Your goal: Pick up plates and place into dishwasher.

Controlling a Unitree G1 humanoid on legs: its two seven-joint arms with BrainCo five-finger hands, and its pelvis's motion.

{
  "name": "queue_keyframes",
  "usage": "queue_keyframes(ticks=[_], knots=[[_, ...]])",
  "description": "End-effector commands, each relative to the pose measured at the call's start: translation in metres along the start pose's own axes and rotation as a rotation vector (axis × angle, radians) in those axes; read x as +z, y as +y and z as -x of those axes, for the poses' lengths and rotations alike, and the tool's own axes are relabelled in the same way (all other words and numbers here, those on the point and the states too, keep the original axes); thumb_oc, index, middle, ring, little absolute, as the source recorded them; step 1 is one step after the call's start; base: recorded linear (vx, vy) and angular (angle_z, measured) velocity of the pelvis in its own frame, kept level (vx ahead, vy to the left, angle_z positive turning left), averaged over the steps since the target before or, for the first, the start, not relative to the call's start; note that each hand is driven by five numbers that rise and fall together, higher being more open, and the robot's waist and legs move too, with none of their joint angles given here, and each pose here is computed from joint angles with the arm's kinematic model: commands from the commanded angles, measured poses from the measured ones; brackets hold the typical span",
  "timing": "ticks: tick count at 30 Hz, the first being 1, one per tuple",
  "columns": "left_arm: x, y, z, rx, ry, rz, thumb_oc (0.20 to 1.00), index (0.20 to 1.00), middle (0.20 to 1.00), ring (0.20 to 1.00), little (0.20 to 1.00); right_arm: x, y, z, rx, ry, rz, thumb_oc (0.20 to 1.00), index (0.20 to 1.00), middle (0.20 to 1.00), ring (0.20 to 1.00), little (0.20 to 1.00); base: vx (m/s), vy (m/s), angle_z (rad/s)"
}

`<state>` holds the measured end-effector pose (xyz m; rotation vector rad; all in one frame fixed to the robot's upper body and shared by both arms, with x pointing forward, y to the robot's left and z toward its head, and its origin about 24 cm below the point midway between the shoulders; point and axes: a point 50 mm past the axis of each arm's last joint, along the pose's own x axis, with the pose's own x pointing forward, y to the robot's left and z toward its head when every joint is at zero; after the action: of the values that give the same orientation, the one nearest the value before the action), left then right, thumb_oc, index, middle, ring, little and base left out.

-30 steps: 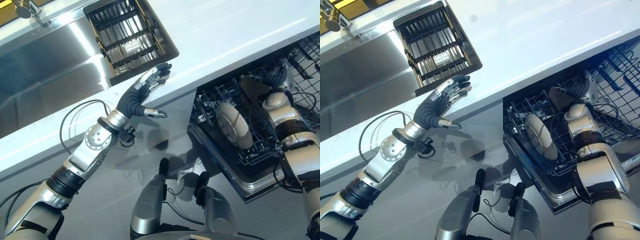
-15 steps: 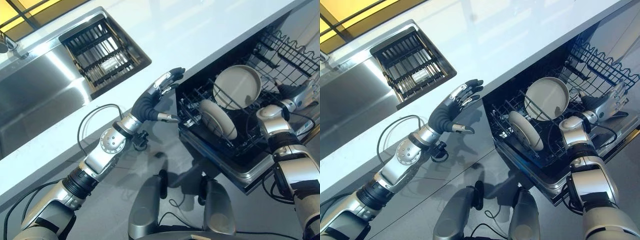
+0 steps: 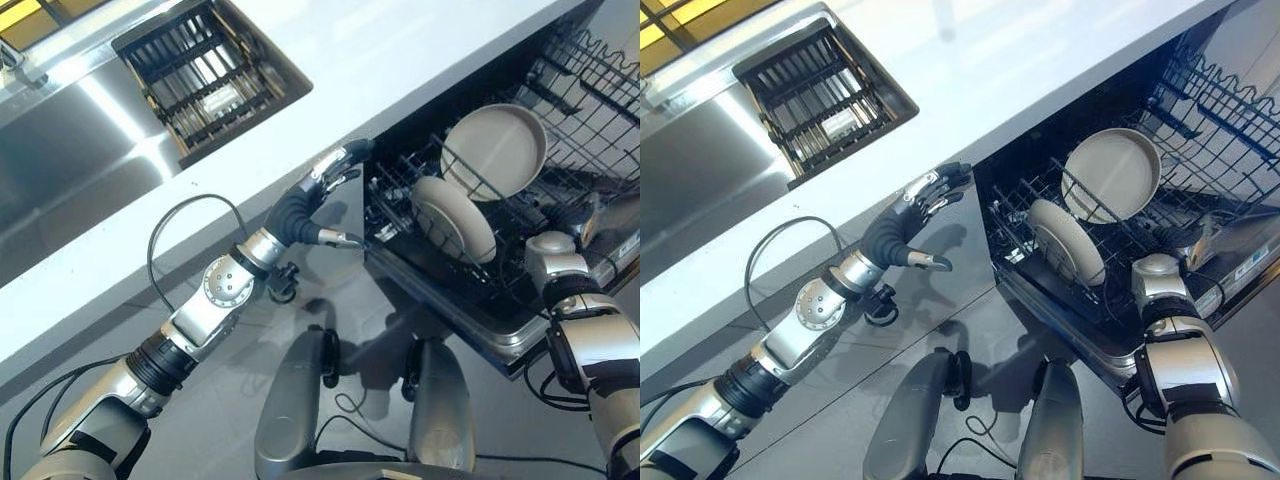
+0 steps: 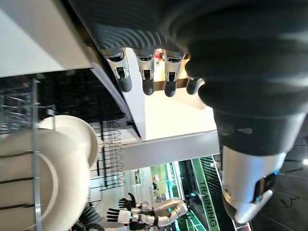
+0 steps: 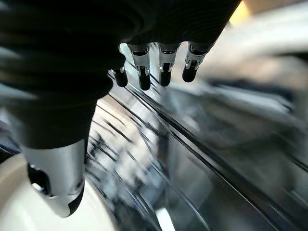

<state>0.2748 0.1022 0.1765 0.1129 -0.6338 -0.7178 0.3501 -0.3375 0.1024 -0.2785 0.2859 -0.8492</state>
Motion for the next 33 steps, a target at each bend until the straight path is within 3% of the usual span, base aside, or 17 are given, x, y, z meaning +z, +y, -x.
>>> queue_keyframes(ticks=[1, 9, 16, 21, 33], knots=[[0.015, -0.010, -0.005, -0.016, -0.117, 0.021, 1.000, 1.000, 1.000, 1.000, 1.000, -0.024, -0.004, -0.003, 0.178, 0.177, -0.084, 1.000, 1.000, 1.000, 1.000, 1.000, 0.03, -0.058, 0.01], [0.019, -0.007, -0.007, -0.049, -0.094, 0.022, 1.000, 1.000, 1.000, 1.000, 1.000, -0.032, 0.026, 0.011, 0.589, 0.284, -0.404, 1.000, 1.000, 1.000, 1.000, 1.000, 0.03, -0.055, 0.00], [0.020, 0.008, -0.004, -0.058, -0.057, 0.023, 1.000, 1.000, 1.000, 1.000, 1.000, 0.020, 0.042, 0.021, 0.925, 0.010, -0.677, 1.000, 1.000, 1.000, 1.000, 1.000, 0.05, -0.060, -0.04], [0.022, 0.015, -0.003, -0.062, -0.044, 0.025, 1.000, 1.000, 1.000, 1.000, 1.000, 0.064, 0.039, 0.024, 1.023, -0.123, -0.813, 1.000, 1.000, 1.000, 1.000, 1.000, 0.04, -0.052, -0.01], [0.029, 0.027, -0.005, -0.068, -0.023, 0.026, 1.000, 1.000, 1.000, 1.000, 1.000, 0.148, 0.025, 0.034, 1.071, -0.320, -0.949, 1.000, 1.000, 1.000, 1.000, 1.000, 0.03, -0.025, 0.05]])
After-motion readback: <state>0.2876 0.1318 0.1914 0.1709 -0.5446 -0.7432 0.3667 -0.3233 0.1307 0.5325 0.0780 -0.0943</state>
